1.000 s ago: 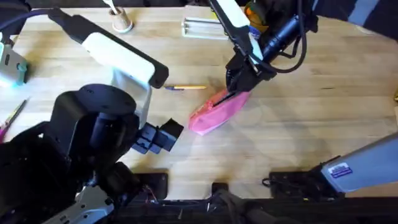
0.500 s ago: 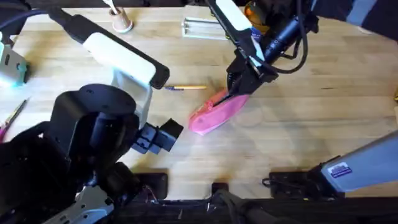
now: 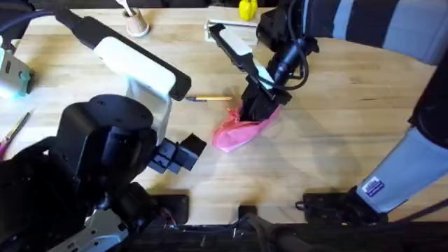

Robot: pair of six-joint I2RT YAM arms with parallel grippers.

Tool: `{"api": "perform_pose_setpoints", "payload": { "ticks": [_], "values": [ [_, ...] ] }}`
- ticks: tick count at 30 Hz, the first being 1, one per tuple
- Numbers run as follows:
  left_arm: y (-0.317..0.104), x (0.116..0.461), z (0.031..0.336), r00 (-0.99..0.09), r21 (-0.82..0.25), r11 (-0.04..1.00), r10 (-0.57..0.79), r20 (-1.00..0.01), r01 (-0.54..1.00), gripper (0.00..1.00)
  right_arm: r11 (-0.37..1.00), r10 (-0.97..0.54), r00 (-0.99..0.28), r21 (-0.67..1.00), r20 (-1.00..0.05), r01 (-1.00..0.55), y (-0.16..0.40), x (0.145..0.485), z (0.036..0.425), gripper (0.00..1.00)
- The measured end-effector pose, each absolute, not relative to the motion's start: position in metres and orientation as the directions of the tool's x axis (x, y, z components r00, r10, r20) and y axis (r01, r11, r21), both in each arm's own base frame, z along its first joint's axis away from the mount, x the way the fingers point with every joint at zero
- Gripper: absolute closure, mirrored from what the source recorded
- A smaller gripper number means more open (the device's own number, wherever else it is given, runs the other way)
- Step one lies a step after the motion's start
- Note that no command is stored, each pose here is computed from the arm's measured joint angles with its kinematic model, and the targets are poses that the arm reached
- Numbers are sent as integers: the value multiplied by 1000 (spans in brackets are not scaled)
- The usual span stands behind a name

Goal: Unzip the bag, pick up the pens from the table one at a time and place them inside, then zip the bag closed.

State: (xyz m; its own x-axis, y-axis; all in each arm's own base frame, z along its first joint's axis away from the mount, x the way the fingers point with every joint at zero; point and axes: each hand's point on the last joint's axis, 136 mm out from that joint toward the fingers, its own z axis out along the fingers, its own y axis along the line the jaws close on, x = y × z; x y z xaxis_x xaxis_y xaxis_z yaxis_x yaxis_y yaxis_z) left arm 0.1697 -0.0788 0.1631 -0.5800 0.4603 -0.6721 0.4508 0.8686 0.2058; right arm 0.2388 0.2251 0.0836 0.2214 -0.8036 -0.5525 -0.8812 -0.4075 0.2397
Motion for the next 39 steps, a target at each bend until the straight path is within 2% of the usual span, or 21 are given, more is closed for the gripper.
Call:
{"api": "perform_pose_setpoints", "payload": {
  "ticks": [13,15,16,17,22,23,39],
  "values": [
    [-79,170,163,-580,205,869,460,-673,451,8,-428,-799,251,224,-547,-875,230,237,82,969],
    [-79,170,163,-579,206,868,461,-672,451,8,-429,-799,252,223,-546,-875,231,237,82,921],
    [-79,170,163,-579,206,868,461,-672,451,8,-428,-799,251,225,-546,-875,230,237,82,858],
    [-79,170,163,-579,206,868,461,-672,451,8,-429,-800,249,229,-546,-874,230,236,82,736],
    [-79,170,163,-579,208,867,463,-672,452,8,-434,-797,259,219,-546,-874,230,237,82,47],
    [-79,170,163,-578,208,867,463,-672,453,7,-435,-796,261,217,-545,-874,230,238,82,18],
    [-79,170,163,-579,208,867,463,-671,453,7,-416,-817,248,234,-520,-879,228,238,82,4]
  ]
}}
